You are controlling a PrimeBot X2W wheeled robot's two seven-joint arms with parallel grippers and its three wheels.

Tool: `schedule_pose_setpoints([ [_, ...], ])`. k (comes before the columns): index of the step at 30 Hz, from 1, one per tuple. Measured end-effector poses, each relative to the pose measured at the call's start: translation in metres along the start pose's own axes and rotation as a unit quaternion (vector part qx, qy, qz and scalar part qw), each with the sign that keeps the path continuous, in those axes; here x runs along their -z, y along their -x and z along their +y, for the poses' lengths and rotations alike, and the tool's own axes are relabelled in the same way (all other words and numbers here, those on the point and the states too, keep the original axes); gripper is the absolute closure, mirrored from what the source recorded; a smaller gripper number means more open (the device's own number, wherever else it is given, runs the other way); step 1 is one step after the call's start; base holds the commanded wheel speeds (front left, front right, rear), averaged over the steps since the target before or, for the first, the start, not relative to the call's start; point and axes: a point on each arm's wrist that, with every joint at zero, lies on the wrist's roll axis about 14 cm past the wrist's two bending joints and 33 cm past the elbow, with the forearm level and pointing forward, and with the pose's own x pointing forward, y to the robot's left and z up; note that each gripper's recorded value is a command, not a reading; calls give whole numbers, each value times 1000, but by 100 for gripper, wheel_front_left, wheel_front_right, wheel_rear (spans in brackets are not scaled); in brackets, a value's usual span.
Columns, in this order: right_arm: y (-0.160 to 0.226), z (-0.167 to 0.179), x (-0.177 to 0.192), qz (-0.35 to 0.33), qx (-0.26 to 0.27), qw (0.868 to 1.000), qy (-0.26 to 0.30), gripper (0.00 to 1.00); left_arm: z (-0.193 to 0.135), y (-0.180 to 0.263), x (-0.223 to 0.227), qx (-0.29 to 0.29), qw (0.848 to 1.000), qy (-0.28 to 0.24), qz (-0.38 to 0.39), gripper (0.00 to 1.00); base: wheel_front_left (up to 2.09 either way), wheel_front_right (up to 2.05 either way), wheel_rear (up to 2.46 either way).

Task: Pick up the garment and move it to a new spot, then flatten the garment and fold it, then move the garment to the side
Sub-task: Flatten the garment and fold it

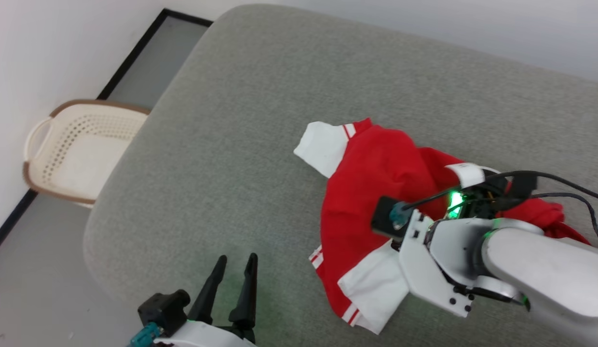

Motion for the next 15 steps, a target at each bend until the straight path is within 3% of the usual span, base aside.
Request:
schedule_pose_setpoints([
  [10,28,-24,19,-23,45,997,-56,100,-15,-6,-1,28,1000,-3,-4,0,0,0,0],
  [12,30,-25,20,-25,50,997,-59,51,-18,-7,0,34,999,-3,-4,0,0,0,0],
  [13,30,-25,21,-27,50,997,-60,6,-19,-7,0,36,999,-3,-3,0,0,0,0],
  [15,27,-22,20,-27,45,997,-62,0,-21,-7,2,38,999,-2,0,0,0,0,0],
])
